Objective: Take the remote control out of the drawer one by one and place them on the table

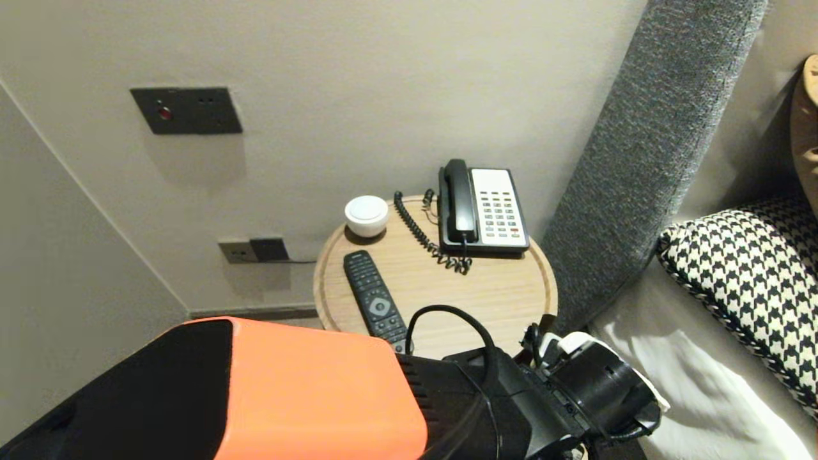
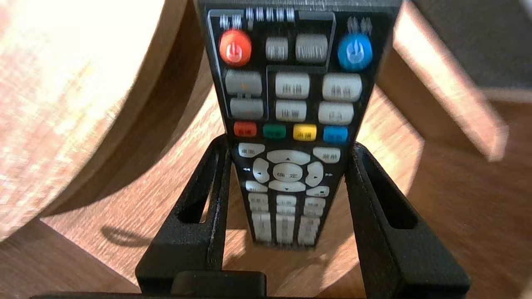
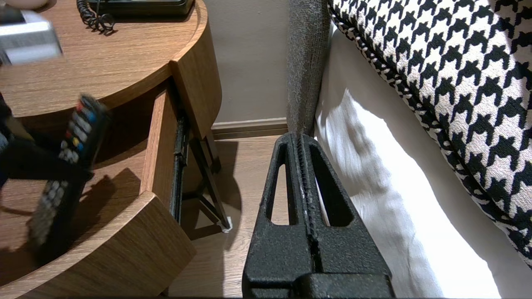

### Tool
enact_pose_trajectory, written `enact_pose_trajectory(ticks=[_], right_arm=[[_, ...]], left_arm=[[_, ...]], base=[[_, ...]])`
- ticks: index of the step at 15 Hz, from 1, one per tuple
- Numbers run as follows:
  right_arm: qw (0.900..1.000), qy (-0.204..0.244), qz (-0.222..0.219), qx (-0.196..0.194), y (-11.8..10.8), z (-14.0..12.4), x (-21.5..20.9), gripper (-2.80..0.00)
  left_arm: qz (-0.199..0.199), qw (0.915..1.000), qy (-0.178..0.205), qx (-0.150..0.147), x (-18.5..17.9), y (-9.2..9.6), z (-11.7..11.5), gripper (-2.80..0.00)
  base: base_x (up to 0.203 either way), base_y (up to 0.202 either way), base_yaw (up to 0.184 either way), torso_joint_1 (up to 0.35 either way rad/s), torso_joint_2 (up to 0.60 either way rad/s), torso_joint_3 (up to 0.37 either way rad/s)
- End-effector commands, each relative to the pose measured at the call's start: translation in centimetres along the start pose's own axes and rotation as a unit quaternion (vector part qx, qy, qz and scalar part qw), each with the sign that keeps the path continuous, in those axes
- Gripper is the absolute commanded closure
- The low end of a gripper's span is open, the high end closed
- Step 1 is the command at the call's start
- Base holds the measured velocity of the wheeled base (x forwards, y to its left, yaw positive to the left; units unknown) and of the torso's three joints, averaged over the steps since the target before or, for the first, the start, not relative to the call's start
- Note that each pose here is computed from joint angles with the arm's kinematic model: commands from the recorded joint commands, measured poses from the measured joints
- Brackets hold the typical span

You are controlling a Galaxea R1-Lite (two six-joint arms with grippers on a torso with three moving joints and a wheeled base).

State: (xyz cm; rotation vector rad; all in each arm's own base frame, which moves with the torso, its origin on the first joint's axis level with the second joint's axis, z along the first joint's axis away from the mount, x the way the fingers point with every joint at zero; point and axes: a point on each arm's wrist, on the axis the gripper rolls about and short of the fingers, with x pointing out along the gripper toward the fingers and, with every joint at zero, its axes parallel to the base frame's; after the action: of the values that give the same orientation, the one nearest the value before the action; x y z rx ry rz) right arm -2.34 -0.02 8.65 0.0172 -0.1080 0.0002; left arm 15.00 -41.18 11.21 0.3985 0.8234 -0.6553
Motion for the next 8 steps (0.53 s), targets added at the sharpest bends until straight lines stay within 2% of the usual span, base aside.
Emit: enact_pose_trajectory(ticks=[1,8], right_arm=[[1.000,0.020,-0.001,0.000,0.0,-1.1,0.2,0.00],[1.000,0.020,0.000,0.000,0.0,-1.1,0.2,0.00]], left_arm=[[-0.003,0.9999,-0.015,-0.008,-0.8,0.1,0.6,0.00],[-0.016,0.9987,-0.046,-0.018,-2.7,0.2,1.9,0.00]], base=[[0.000,0.000,0.000,0.000,0.00,0.000],[0.000,0.000,0.000,0.000,0.00,0.000]])
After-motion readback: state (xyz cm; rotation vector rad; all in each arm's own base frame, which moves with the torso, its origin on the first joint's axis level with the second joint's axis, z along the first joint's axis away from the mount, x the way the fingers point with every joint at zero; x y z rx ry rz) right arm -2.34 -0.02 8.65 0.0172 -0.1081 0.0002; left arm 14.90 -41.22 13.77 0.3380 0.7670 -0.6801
